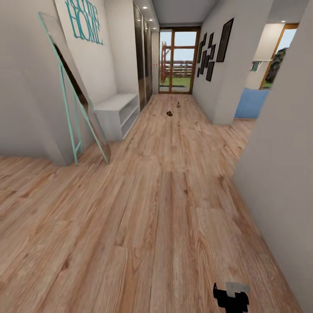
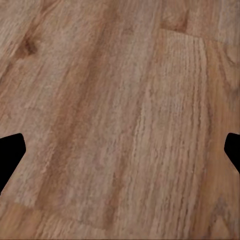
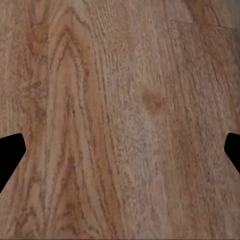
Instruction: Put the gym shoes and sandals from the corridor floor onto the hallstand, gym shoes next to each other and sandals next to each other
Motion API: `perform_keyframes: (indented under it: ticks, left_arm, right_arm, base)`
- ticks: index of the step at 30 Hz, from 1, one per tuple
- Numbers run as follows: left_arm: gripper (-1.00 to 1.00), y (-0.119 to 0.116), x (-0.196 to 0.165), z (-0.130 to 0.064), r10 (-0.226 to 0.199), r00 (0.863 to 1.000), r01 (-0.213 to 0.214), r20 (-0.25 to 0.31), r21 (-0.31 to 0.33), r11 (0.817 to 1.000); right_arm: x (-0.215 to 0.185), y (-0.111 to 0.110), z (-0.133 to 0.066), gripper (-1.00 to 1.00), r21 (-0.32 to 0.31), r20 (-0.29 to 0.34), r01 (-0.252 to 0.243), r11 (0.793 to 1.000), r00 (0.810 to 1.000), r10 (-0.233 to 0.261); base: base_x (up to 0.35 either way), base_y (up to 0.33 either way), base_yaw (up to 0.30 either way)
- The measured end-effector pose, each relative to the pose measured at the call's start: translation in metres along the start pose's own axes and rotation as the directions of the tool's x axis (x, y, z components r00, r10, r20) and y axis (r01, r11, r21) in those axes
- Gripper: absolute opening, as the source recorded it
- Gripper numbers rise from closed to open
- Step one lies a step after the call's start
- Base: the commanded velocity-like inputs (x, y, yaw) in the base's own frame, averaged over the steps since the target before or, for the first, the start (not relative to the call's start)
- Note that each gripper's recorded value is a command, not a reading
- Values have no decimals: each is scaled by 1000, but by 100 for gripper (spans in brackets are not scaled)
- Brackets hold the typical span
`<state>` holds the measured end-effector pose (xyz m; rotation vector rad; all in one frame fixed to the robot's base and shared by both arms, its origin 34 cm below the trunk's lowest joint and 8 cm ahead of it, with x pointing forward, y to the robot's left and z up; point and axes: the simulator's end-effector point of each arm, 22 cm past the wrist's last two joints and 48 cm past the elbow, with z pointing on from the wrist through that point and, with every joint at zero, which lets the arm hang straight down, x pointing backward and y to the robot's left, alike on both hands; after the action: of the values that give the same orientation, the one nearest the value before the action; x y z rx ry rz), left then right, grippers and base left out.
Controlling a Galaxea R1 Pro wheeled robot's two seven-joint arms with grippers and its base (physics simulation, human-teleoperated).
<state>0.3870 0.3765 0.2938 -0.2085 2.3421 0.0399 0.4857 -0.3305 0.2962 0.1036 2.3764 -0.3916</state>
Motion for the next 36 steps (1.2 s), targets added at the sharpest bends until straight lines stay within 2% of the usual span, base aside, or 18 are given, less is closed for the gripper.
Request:
perform_keyframes:
  ticks: [9,15,16,21,26,36]
  left_arm:
    - [100,0,0,0,0,1000,0,0,0,1000]
    - [100,0,0,0,0,1000,0,0,0,1000]
    - [100,0,0,0,0,1000,0,0,0,1000]
    - [100,0,0,0,0,1000,0,0,0,1000]
    - [100,0,0,0,0,1000,0,0,0,1000]
    - [100,0,0,0,0,1000,0,0,0,1000]
  right_arm:
    - [5,2,-1,100,-9,-10,2,1000,1000,-2]
    - [8,29,-4,100,-143,-17,1,990,1000,-4]
    - [8,39,-5,100,-188,-17,1,982,1000,-5]
    - [9,50,-8,100,-248,-19,-2,969,1000,-3]
    - [9,51,-8,100,-252,-19,-3,968,1000,-2]
    - [9,39,-5,100,-201,-18,-3,979,1000,-1]
  base:
    - [340,0,-8]
    - [340,0,-1]
    - [340,0,0]
    - [340,0,0]
    - [340,0,0]
    - [340,-46,0]
